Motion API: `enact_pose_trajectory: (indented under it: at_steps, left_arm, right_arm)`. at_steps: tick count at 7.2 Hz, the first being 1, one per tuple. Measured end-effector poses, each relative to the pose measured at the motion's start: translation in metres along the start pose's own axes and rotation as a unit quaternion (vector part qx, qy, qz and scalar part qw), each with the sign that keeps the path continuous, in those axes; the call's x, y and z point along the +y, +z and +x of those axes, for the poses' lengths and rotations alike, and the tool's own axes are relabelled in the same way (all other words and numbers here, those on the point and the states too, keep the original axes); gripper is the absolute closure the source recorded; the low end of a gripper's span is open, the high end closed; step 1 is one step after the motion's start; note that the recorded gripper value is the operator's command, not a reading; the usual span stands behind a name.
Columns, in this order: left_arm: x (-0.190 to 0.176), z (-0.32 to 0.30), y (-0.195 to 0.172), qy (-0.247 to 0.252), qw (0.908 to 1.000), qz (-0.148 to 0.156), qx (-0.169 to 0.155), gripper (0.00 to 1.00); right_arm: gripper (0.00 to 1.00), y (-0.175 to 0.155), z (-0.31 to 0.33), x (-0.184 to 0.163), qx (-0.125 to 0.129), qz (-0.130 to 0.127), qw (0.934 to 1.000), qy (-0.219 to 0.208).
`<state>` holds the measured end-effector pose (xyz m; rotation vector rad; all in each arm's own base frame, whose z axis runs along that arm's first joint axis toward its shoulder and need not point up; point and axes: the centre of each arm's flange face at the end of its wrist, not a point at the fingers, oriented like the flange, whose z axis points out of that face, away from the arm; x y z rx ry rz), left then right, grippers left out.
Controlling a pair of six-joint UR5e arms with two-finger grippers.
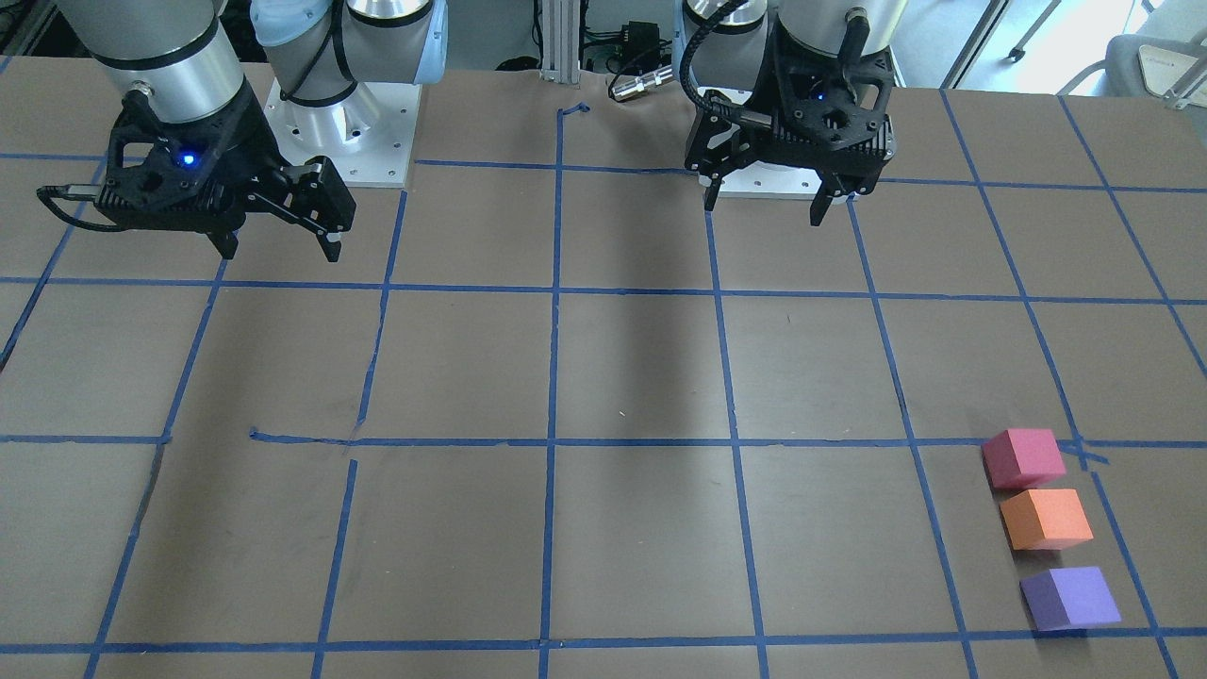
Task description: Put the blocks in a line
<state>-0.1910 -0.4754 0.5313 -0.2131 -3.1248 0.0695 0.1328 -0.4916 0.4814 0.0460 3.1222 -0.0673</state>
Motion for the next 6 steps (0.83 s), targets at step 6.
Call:
enact_pose_trajectory:
  at_steps: [6]
  left_arm:
    - [0.0075,-0.0008,-0.0065,0.001,1.0,0.005,-0.003,0.0]
  right_arm:
    - [0.0,-0.0012,-0.0013,-0.0005,-0.005,0.003,1.0,-0.001]
